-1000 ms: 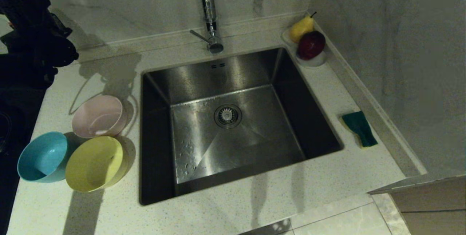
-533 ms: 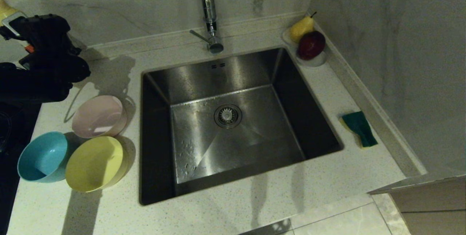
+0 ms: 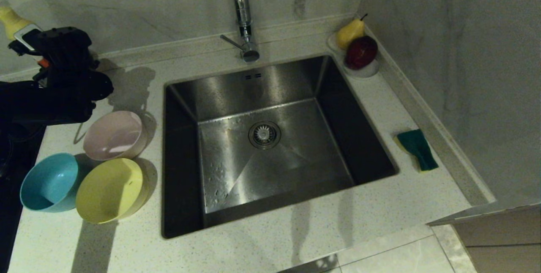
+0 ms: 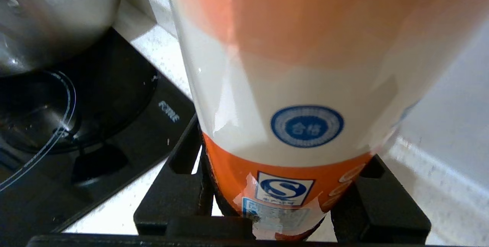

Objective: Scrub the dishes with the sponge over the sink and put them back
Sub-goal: Place the dish soap on the table

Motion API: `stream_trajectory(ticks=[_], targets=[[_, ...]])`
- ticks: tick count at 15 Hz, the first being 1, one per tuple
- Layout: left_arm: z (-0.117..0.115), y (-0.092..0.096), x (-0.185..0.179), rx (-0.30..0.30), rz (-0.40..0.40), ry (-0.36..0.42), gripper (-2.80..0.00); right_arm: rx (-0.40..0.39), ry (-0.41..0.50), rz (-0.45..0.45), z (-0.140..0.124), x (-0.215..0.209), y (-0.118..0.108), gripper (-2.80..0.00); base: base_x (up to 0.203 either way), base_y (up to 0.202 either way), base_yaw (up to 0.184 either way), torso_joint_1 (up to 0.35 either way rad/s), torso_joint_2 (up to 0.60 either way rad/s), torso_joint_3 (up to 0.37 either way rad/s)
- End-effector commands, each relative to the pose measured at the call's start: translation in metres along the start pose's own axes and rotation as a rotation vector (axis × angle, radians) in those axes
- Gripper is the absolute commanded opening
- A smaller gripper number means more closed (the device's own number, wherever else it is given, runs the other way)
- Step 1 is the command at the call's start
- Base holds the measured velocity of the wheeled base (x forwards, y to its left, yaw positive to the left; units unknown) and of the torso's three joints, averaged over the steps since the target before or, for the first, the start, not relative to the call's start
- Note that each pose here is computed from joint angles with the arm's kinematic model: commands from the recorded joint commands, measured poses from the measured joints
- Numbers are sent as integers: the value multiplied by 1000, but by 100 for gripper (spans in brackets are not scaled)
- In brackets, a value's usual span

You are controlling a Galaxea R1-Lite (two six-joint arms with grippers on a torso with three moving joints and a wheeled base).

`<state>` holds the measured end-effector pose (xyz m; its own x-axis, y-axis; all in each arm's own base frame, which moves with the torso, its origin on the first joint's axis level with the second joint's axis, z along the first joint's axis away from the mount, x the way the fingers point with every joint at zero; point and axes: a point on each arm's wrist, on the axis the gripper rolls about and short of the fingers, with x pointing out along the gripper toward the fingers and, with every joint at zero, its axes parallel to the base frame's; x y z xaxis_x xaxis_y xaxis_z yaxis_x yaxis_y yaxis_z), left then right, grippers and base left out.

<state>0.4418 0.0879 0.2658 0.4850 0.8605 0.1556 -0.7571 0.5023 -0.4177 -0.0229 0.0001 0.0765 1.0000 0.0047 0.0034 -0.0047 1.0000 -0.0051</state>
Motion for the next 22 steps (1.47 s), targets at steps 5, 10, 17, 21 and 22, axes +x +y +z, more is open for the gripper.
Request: stream_trajectory(ticks=[5,10,17,21,22], targets=[[-4,1,1,0,15,-8,-280,1,-1,0,0,0,0,-280,0,0,0,0,0,0],[-4,2,0,9,30,-5,0,0,-1,1,0,0,0,-280,0,0,0,0,0,0],[45,2,-11,-52,-11,-47,0,0,0,0,0,0,0,-280,0,0,0,0,0,0],[105,13,-32,-98,-52,-77,0,0,-1,0,0,0,0,-280,0,0,0,0,0,0],[129,18,-41,-120,-66,-94,0,-1,-1,0,0,0,0,-280,0,0,0,0,0,0]])
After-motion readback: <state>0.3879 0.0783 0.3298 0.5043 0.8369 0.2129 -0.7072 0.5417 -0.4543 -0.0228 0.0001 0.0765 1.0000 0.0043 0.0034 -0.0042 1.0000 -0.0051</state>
